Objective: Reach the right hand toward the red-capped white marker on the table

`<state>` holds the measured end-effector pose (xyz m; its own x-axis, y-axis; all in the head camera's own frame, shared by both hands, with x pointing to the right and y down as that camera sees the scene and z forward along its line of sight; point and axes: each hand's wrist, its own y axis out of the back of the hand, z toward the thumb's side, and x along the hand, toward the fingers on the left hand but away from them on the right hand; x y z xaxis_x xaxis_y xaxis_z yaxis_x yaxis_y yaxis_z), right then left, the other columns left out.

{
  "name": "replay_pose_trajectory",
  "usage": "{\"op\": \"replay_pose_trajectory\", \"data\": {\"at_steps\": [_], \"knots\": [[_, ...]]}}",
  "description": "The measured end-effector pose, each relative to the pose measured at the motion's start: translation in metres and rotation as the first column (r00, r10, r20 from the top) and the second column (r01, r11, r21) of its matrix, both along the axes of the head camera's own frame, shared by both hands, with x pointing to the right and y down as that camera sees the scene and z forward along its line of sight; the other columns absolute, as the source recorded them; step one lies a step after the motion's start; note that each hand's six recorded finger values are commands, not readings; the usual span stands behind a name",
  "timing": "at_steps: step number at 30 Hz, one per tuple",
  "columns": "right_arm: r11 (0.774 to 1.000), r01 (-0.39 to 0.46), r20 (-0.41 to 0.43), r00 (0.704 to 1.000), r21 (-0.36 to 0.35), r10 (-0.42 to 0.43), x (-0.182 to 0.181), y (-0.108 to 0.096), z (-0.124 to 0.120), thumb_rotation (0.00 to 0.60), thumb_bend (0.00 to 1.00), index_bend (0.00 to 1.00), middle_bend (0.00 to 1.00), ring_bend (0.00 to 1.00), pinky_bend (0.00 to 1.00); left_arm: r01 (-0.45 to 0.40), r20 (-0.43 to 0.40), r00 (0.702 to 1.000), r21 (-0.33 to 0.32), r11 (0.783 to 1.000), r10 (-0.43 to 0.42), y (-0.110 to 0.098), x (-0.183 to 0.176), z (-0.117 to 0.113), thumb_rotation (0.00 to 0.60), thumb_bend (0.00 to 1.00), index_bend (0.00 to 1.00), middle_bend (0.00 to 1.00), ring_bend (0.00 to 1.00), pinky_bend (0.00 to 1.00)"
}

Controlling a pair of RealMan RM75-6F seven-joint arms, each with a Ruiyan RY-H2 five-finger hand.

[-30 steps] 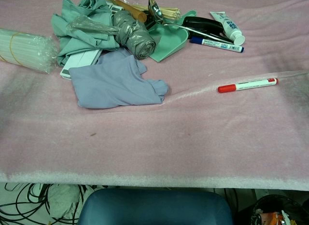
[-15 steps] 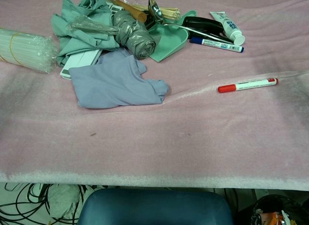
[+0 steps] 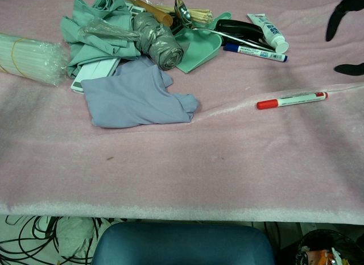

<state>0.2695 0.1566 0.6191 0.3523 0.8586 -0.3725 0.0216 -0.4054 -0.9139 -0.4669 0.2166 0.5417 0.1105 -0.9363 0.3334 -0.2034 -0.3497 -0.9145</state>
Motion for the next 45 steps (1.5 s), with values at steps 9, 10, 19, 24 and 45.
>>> {"op": "replay_pose_trajectory", "data": {"at_steps": [9, 10, 19, 24, 45], "knots": [[0.996, 0.017, -0.080, 0.997, -0.083, -0.024, -0.029, -0.004, 0.049, 0.600, 0.30, 0.47, 0.39, 0.15, 0.22, 0.012, -0.014, 1.000, -0.011, 1.000, -0.012, -0.001, -0.002, 0.000, 0.600, 0.00, 0.00, 0.00, 0.00, 0.00], [0.996, 0.013, -0.089, 0.996, -0.093, -0.021, -0.029, -0.002, 0.054, 0.600, 0.32, 0.48, 0.39, 0.15, 0.22, 0.013, -0.015, 1.000, -0.013, 1.000, -0.013, -0.002, -0.002, 0.001, 0.600, 0.00, 0.00, 0.00, 0.00, 0.00], [0.990, -0.020, -0.128, 0.992, -0.143, 0.001, -0.025, 0.014, 0.075, 0.600, 0.36, 0.49, 0.40, 0.15, 0.22, 0.009, -0.016, 1.000, -0.018, 1.000, -0.009, -0.002, -0.001, 0.001, 0.600, 0.00, 0.00, 0.00, 0.00, 0.00], [0.989, -0.025, -0.131, 0.991, -0.149, 0.005, -0.024, 0.015, 0.077, 0.600, 0.38, 0.49, 0.40, 0.15, 0.22, 0.011, -0.015, 1.000, -0.018, 1.000, -0.012, -0.002, -0.002, 0.001, 0.600, 0.00, 0.00, 0.00, 0.00, 0.00], [0.982, -0.037, -0.142, 0.990, -0.186, 0.011, -0.027, 0.024, 0.094, 0.600, 0.44, 0.52, 0.42, 0.15, 0.22, 0.017, -0.015, 1.000, -0.020, 1.000, -0.017, -0.002, -0.002, 0.001, 0.600, 0.00, 0.00, 0.00, 0.00, 0.00]]}}
